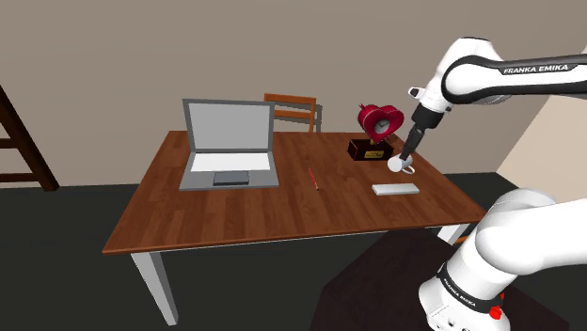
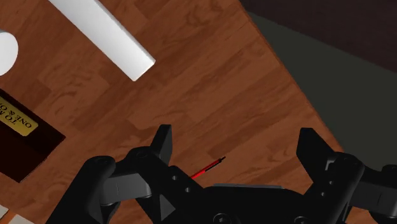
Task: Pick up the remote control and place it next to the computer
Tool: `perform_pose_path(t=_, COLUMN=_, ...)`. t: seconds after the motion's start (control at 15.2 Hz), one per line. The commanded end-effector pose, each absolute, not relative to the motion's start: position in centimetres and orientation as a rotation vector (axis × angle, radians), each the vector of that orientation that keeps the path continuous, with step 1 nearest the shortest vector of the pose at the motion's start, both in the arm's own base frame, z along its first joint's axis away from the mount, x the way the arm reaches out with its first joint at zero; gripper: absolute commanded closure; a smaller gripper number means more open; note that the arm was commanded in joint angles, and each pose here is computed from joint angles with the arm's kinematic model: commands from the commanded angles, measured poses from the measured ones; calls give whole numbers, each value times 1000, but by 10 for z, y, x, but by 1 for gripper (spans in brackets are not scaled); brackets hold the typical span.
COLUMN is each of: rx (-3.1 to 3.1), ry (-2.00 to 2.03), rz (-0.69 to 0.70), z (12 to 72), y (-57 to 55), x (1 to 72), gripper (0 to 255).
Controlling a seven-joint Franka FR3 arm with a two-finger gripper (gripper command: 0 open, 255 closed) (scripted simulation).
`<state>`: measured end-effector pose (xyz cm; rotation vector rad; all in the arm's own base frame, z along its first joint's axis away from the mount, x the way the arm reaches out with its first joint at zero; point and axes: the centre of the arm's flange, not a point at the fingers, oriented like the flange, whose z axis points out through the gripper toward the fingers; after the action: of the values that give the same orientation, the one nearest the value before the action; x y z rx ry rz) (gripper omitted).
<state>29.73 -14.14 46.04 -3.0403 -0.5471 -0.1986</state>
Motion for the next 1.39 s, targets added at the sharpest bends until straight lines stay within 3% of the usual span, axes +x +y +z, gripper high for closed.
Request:
perform_pose_path(t=0.0, rx=-3033, ry=-623, rz=-185, z=439, y=-155, x=298, gripper=0)
perform_pose_path(t=1.32, rx=-2875, ry=-1299, rz=-27, z=245, y=-318, x=343, gripper=0)
